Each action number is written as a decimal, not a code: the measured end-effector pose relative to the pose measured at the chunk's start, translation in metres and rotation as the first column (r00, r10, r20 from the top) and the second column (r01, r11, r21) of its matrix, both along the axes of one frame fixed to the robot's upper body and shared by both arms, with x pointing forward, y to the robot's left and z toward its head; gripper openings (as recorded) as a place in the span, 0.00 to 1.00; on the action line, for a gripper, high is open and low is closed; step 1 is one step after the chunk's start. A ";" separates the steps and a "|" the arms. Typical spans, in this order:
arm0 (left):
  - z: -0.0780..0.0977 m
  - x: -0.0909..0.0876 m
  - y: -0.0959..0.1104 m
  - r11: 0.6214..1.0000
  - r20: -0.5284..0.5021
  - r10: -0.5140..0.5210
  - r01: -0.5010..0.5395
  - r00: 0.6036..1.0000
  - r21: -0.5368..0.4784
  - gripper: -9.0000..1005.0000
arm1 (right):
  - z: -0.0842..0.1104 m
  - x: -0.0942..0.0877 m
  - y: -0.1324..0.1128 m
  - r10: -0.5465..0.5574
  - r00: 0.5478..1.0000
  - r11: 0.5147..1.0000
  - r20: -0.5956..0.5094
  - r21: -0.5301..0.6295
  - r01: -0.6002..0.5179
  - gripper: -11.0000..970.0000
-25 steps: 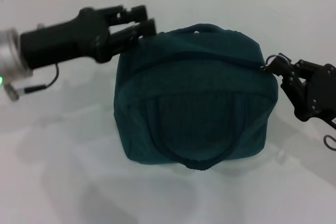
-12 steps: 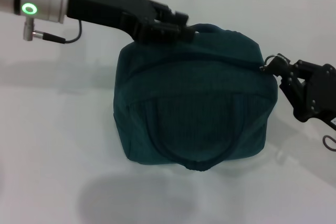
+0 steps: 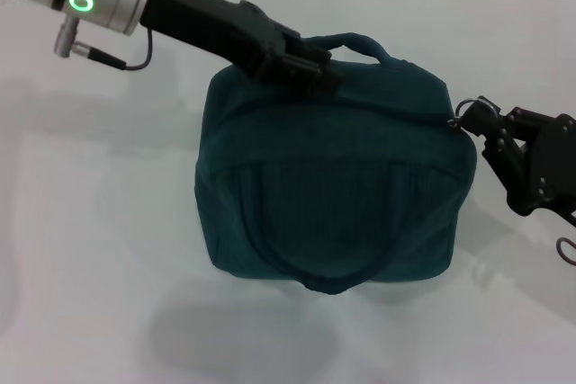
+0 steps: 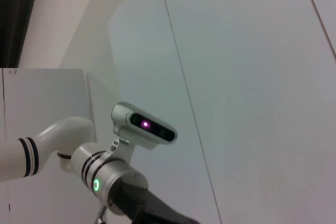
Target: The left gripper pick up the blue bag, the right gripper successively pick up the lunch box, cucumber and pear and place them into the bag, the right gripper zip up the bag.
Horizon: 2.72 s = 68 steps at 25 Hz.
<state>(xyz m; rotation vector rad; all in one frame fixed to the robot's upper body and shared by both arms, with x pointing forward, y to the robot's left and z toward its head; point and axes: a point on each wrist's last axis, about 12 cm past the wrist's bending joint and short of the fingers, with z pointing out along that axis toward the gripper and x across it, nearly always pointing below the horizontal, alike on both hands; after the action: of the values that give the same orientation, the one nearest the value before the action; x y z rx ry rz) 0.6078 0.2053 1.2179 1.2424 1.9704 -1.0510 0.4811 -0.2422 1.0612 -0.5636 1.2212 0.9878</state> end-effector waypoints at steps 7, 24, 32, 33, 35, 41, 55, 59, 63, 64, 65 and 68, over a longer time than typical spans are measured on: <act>0.012 0.000 -0.002 1.000 0.062 0.005 -0.004 0.998 -0.005 0.42 | 0.000 0.000 0.000 0.002 1.000 1.000 -0.003 0.001 -0.002 0.02; 0.004 0.003 -0.017 0.992 0.041 -0.028 0.023 0.999 0.126 0.45 | -0.002 -0.007 -0.001 0.013 1.000 1.000 -0.011 0.008 -0.012 0.02; 0.000 0.002 -0.024 0.985 0.009 -0.022 0.020 1.000 0.169 0.66 | -0.003 -0.009 0.000 0.020 1.000 1.000 -0.013 0.011 -0.020 0.02; 0.000 0.002 -0.023 0.986 0.009 -0.020 0.019 1.000 0.167 0.66 | -0.003 -0.009 0.000 0.020 1.000 1.000 -0.013 0.011 -0.020 0.02; 0.001 0.002 -0.022 0.986 0.014 -0.016 0.014 1.000 0.164 0.65 | -0.003 -0.009 0.000 0.023 1.000 1.000 -0.013 0.011 -0.023 0.02; 0.001 0.001 -0.021 0.986 0.022 -0.016 0.012 1.000 0.163 0.49 | -0.003 -0.009 0.000 0.021 1.000 1.000 -0.011 0.013 -0.021 0.02; 0.004 0.000 -0.014 0.991 0.021 -0.012 0.009 1.000 0.132 0.29 | -0.002 -0.009 -0.010 -0.034 0.999 0.999 -0.007 0.020 0.034 0.02; 0.006 -0.001 -0.011 0.991 0.015 -0.020 0.018 1.000 0.130 0.26 | -0.004 -0.010 -0.015 -0.058 0.998 0.998 -0.016 0.016 0.058 0.02; 0.005 -0.002 -0.009 0.991 0.003 -0.026 0.025 1.000 0.134 0.22 | -0.007 -0.011 -0.019 -0.078 0.997 0.997 -0.028 0.011 0.078 0.02; 0.005 -0.002 -0.008 0.990 0.000 -0.027 0.026 1.000 0.135 0.21 | -0.007 -0.011 -0.019 -0.081 0.996 0.997 -0.029 0.010 0.081 0.02; 0.004 -0.003 -0.008 0.990 -0.004 -0.028 0.028 1.000 0.136 0.21 | -0.008 -0.012 -0.021 -0.089 0.995 0.996 -0.033 0.010 0.089 0.02; 0.003 -0.004 -0.005 0.990 -0.010 -0.028 0.029 1.000 0.139 0.17 | -0.009 -0.014 -0.024 -0.112 0.993 0.994 -0.036 0.014 0.113 0.02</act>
<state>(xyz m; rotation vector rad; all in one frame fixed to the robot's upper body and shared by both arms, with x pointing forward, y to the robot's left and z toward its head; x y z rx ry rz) 0.6041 0.1998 1.2210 1.3452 2.0675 -0.9472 0.4671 -0.2666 1.0526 -0.4612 1.2614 0.9151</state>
